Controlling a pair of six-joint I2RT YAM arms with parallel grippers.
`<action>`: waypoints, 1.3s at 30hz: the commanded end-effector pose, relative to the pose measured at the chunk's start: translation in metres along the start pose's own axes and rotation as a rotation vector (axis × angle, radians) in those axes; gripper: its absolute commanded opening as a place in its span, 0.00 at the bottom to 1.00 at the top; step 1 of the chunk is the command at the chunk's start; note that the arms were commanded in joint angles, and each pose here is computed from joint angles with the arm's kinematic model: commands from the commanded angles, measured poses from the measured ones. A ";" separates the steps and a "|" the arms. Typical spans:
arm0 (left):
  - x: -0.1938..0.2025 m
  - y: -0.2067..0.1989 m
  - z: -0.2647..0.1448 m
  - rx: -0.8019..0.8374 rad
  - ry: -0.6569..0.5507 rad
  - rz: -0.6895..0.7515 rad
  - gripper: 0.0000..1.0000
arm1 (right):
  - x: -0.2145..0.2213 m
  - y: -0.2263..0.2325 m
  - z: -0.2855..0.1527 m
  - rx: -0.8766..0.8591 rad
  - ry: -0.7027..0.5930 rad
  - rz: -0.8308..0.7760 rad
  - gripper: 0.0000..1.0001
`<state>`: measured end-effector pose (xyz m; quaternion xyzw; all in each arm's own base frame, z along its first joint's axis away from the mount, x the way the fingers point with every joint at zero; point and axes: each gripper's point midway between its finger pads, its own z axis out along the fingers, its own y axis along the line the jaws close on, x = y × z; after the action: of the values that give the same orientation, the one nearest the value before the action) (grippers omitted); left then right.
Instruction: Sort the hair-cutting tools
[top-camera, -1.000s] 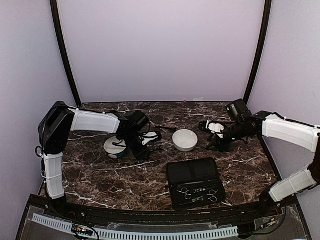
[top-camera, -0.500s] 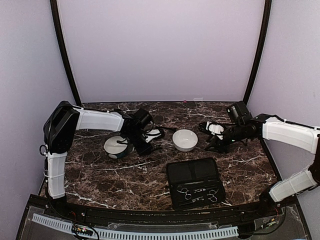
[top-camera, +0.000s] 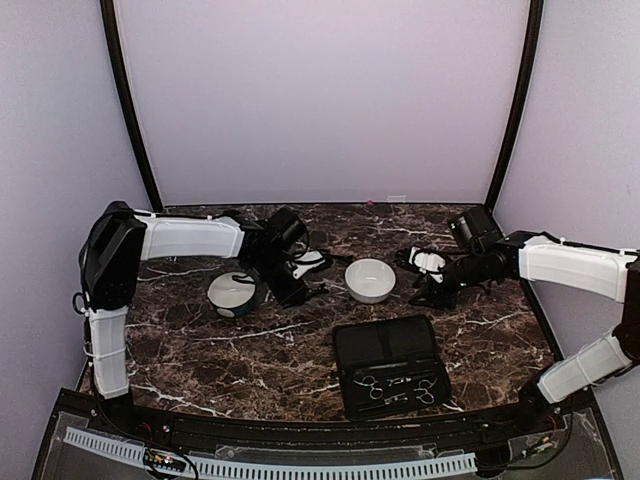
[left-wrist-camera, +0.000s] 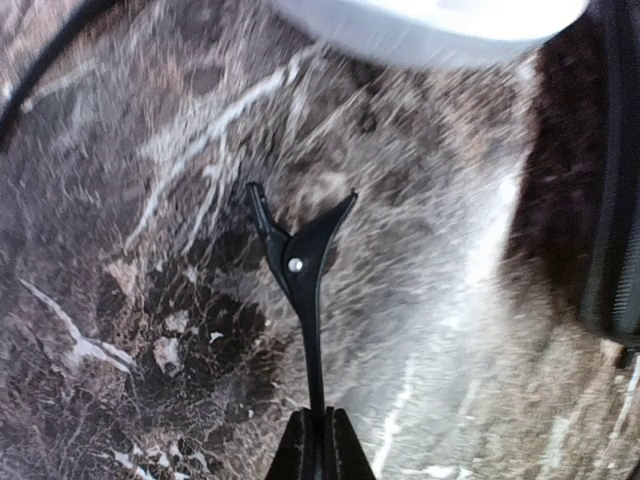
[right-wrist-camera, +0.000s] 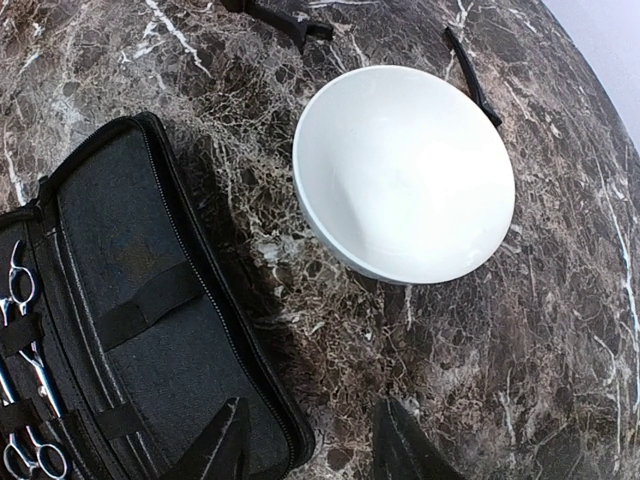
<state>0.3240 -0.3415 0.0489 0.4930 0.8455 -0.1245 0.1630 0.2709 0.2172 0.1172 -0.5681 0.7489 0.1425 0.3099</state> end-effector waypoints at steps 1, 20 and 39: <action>-0.025 -0.022 -0.042 0.051 -0.111 0.007 0.00 | -0.007 -0.009 -0.002 0.024 -0.010 0.011 0.42; -0.035 -0.124 -0.012 0.337 -0.129 0.067 0.00 | -0.014 0.040 -0.027 -0.105 0.068 -0.100 0.40; -0.044 -0.160 -0.025 0.401 -0.169 0.081 0.00 | -0.057 0.074 0.008 -0.220 0.036 -0.106 0.38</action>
<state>0.2072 -0.4401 0.0765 0.5397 0.7774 -0.2980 0.1250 0.2132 0.2779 0.1188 -0.6446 0.7112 0.1793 0.2159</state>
